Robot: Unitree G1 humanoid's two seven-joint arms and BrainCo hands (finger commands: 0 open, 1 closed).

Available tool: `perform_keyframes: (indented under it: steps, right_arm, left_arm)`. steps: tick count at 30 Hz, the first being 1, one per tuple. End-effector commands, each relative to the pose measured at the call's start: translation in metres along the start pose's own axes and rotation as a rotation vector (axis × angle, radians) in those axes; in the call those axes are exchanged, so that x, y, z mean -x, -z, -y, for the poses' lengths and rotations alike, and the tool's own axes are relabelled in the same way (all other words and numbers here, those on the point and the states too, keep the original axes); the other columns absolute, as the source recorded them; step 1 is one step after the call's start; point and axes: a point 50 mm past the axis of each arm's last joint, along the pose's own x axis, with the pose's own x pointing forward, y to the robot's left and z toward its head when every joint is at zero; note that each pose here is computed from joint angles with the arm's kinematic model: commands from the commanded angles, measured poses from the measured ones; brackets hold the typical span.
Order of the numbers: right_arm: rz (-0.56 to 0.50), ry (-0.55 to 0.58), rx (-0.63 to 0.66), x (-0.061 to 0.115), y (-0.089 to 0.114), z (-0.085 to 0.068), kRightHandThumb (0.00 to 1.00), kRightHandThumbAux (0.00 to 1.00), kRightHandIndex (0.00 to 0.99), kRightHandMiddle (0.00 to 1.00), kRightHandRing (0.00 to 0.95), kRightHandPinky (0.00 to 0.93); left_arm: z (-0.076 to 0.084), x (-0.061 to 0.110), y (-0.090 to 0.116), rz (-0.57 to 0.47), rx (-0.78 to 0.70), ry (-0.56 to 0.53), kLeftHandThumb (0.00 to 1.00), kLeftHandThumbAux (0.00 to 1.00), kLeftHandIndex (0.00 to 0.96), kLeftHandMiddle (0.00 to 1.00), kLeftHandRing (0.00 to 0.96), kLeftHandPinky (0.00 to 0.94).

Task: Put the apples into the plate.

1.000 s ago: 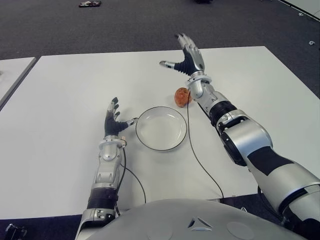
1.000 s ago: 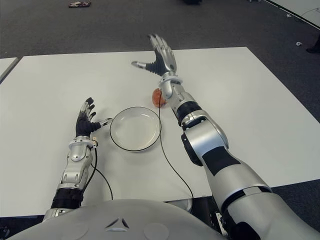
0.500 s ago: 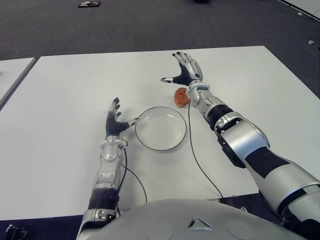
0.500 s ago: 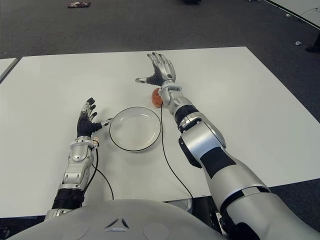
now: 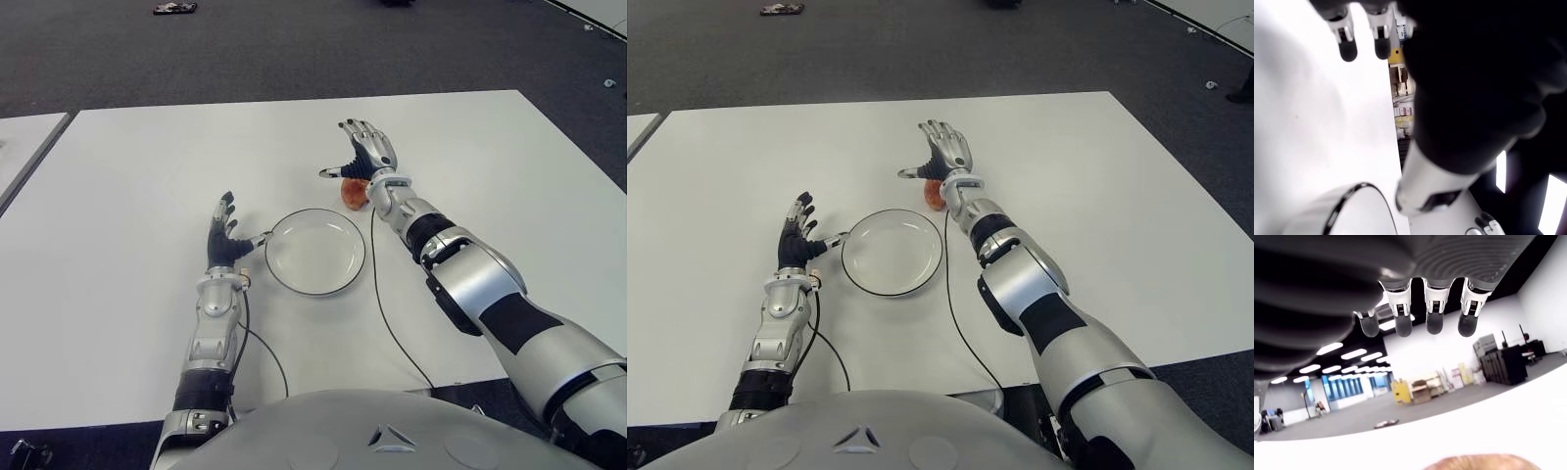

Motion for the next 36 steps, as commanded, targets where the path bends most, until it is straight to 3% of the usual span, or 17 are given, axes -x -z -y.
perform_keyframes:
  steps: [1,36]
  right_arm:
    - [-0.025,-0.043,0.019,0.006,0.007,-0.009,0.011,0.464,0.000,0.000,0.000,0.000]
    - [-0.134,-0.147,0.077,0.027,0.039,-0.030,0.010,0.481,0.000,0.000,0.000,0.000]
  left_arm:
    - [0.000,0.001,0.002,-0.009,-0.003,-0.003,0.000,0.341,0.000,0.000,0.000,0.025]
    - [-0.005,0.002,0.002,-0.002,-0.012,-0.012,0.000,0.341,0.000,0.000,0.000,0.023]
